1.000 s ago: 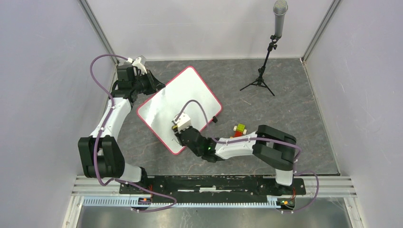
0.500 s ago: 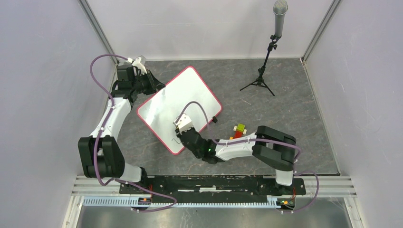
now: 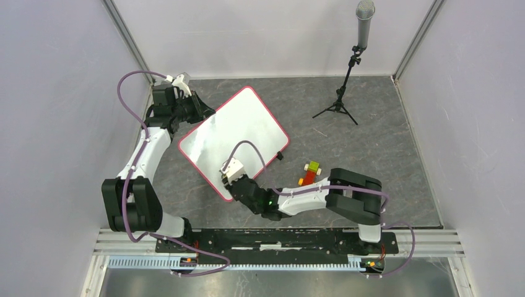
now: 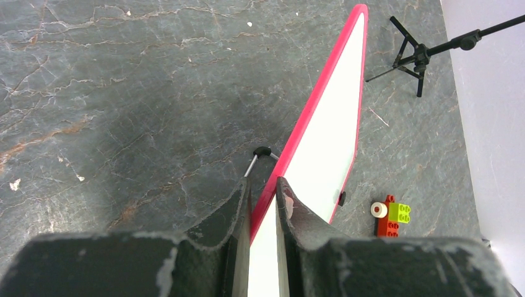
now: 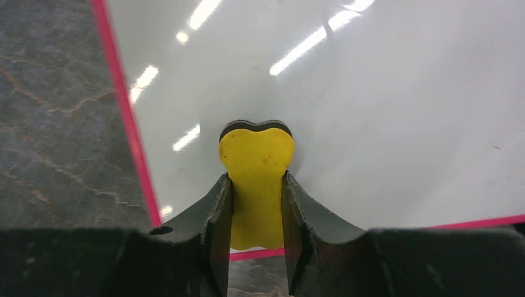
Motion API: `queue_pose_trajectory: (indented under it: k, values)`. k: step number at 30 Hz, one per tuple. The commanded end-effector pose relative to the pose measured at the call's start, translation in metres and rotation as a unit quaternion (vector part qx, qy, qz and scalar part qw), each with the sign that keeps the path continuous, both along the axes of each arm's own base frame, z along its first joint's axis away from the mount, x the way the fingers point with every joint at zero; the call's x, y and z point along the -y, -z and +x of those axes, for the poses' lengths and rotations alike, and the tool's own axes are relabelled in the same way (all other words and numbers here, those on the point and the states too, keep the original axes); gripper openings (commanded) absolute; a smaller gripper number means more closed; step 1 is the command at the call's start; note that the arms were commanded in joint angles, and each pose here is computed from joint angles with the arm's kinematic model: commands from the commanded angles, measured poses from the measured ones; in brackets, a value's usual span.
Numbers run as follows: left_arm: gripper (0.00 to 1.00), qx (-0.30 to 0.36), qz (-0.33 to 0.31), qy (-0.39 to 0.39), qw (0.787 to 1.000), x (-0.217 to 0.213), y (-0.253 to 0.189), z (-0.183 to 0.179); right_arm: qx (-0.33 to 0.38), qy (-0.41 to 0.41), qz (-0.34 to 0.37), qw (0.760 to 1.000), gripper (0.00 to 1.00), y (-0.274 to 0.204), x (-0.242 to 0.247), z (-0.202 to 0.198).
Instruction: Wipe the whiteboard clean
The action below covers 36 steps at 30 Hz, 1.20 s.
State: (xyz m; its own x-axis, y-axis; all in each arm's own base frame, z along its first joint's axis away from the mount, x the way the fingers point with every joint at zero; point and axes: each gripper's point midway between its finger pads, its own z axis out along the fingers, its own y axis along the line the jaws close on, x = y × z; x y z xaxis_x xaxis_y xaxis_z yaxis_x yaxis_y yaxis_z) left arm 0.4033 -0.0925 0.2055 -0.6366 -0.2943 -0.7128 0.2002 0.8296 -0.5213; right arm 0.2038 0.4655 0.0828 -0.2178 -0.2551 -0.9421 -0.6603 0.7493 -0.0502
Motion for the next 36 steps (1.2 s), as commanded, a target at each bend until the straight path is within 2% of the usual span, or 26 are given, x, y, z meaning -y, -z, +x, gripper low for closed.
queue_pose_trajectory:
  k: [1,6,13,19,23,28,31,36]
  values:
    - [0.22,-0.146,-0.014,0.033,0.989,0.018,0.058,-0.053,-0.021,0.101,-0.011,0.995,0.35,0.017,0.062,0.050]
    - [0.22,-0.146,-0.015,0.034,0.989,0.018,0.057,-0.053,-0.025,0.123,-0.012,0.992,0.35,0.019,0.076,0.057]
    - [0.22,-0.144,-0.016,0.035,0.989,0.019,0.057,-0.053,-0.009,0.053,-0.015,0.998,0.34,0.012,0.024,0.019]
    - [0.22,-0.145,-0.014,0.034,0.989,0.018,0.057,-0.053,-0.004,-0.004,0.015,1.000,0.35,0.007,-0.008,-0.012]
    - [0.22,-0.145,-0.014,0.033,0.989,0.018,0.057,-0.053,0.020,0.028,0.019,0.999,0.36,-0.001,0.010,-0.002]
    - [0.22,-0.146,-0.014,0.033,0.989,0.018,0.058,-0.053,0.025,0.121,0.033,0.992,0.36,0.000,0.066,0.036]
    - [0.22,-0.145,-0.014,0.034,0.989,0.018,0.058,-0.053,0.025,0.148,0.032,0.988,0.36,0.002,0.085,0.051]
    - [0.22,-0.146,-0.015,0.034,0.989,0.018,0.058,-0.053,0.041,0.101,0.023,0.994,0.35,-0.007,0.053,0.037]
